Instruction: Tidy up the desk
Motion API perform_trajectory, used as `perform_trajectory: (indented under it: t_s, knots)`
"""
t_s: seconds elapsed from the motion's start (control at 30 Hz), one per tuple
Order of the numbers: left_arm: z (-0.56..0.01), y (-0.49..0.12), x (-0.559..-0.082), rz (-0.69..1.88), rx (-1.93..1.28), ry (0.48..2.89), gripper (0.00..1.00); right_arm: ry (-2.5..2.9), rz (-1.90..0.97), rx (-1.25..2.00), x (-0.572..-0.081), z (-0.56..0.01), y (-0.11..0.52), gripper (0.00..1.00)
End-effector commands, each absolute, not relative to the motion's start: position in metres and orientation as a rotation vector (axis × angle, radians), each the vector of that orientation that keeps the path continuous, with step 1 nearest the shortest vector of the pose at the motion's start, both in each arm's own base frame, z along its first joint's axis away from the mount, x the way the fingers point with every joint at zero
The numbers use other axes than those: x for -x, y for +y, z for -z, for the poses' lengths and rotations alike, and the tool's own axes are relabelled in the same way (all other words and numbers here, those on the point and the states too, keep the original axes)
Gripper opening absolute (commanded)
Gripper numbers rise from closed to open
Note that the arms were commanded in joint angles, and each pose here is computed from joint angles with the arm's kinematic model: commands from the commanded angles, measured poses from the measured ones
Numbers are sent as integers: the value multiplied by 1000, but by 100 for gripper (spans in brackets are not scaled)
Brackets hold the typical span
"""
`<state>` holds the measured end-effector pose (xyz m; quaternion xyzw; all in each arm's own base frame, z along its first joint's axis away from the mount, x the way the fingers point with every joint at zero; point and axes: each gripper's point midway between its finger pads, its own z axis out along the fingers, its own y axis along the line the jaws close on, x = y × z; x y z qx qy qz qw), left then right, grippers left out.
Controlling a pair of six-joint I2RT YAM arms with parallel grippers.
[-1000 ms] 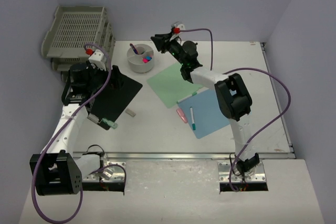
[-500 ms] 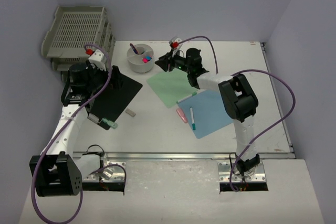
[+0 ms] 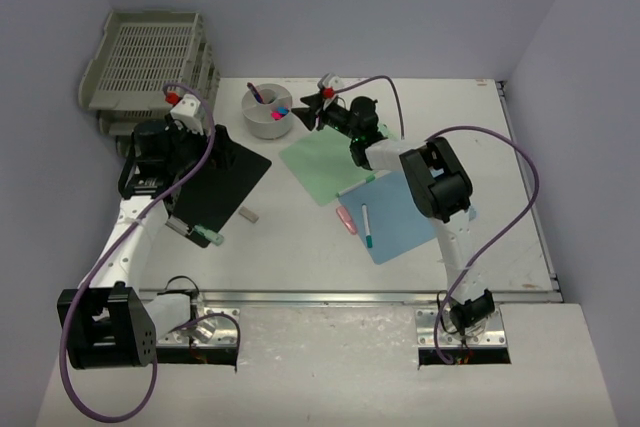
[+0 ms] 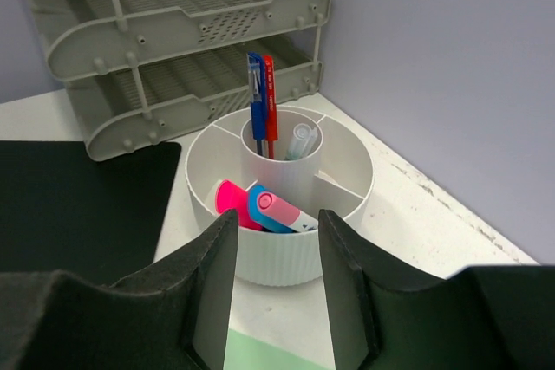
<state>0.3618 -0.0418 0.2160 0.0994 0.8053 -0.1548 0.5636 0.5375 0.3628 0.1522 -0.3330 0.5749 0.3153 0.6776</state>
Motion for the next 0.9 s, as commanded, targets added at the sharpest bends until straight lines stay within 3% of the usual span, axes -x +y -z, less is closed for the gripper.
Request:
perform_trajectory:
  t_s: [0.0,0.37,0.87]
  knots:
    - [-224,-36,-369,332,-250,1849,100,1061,-649,801,-537,-193,375,45]
    - [-223,-35,-374,316,-257,1832,100,908,-599,924,-518,-181,395,48]
    - [-217,-34,-374,312,-259,1846,100,926,-472,892,-551,-163,396,50]
